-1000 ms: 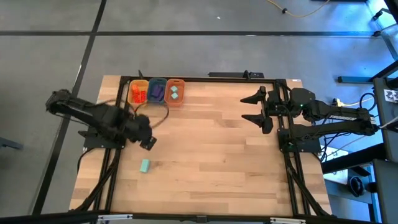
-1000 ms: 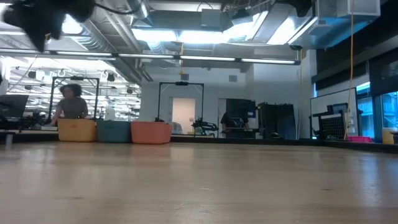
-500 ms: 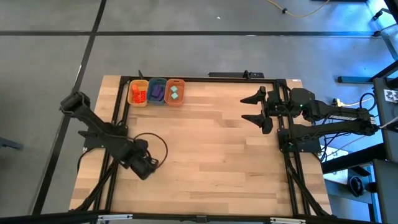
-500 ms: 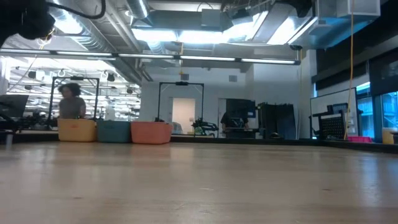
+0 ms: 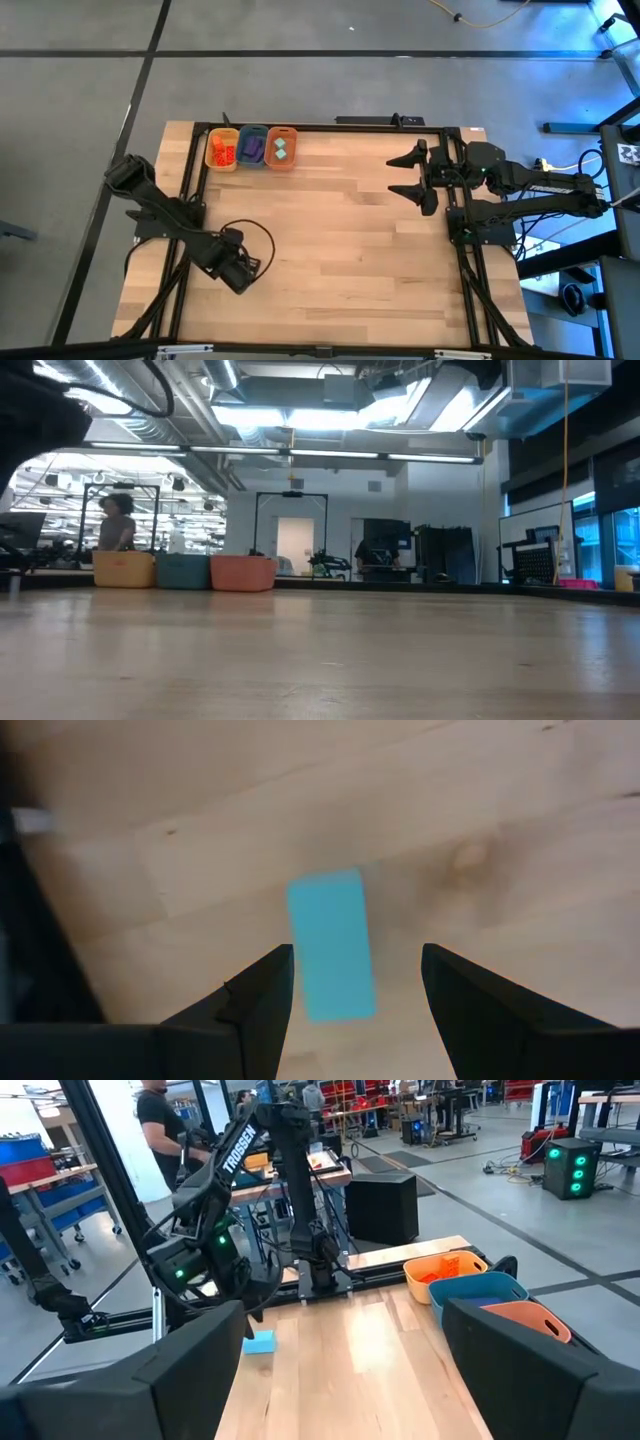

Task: Sort & place blocks by color
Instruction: Put the blue block into the orange bin

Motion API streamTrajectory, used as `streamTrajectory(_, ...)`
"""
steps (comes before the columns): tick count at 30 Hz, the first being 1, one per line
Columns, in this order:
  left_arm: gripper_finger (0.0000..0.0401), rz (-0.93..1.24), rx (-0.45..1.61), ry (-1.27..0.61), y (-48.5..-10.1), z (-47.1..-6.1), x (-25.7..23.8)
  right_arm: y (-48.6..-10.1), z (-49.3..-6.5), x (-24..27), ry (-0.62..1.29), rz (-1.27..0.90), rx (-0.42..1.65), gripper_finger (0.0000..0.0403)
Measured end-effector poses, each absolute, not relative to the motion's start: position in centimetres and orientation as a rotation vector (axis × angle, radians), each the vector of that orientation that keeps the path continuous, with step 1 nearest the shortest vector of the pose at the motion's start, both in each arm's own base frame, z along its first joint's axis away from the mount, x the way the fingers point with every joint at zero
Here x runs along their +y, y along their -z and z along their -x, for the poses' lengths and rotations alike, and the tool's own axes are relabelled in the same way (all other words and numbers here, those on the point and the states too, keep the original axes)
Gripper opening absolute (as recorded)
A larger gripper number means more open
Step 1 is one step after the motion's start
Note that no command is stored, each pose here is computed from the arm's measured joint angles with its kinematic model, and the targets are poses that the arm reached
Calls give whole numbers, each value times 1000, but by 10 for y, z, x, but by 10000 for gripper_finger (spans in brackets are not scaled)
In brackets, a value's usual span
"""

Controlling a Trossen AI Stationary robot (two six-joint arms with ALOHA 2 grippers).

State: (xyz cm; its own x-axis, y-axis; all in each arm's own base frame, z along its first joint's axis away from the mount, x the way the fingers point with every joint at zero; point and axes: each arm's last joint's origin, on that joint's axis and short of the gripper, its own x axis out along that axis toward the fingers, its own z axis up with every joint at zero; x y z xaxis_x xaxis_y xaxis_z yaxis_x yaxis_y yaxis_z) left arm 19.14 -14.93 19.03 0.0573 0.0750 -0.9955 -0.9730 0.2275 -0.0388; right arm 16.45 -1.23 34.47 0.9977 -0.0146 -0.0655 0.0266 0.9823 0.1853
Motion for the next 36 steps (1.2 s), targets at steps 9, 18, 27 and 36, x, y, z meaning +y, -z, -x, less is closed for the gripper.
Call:
streamTrajectory(9,212,1039,1218,-1094,-165,-183,-143,-345,-165,-12,21,-186,64,343)
streamTrajectory(18,212,1139,1208,-1024,-145,-181,-142,-345,-165,-12,21,-185,64,343)
streamTrajectory(27,210,1166,1238,-1020,-138,-178,-141,-345,-165,-12,21,-184,64,343)
streamTrajectory(36,122,1152,1254,-965,-140,-179,-142,-345,-165,-12,21,-184,64,343)
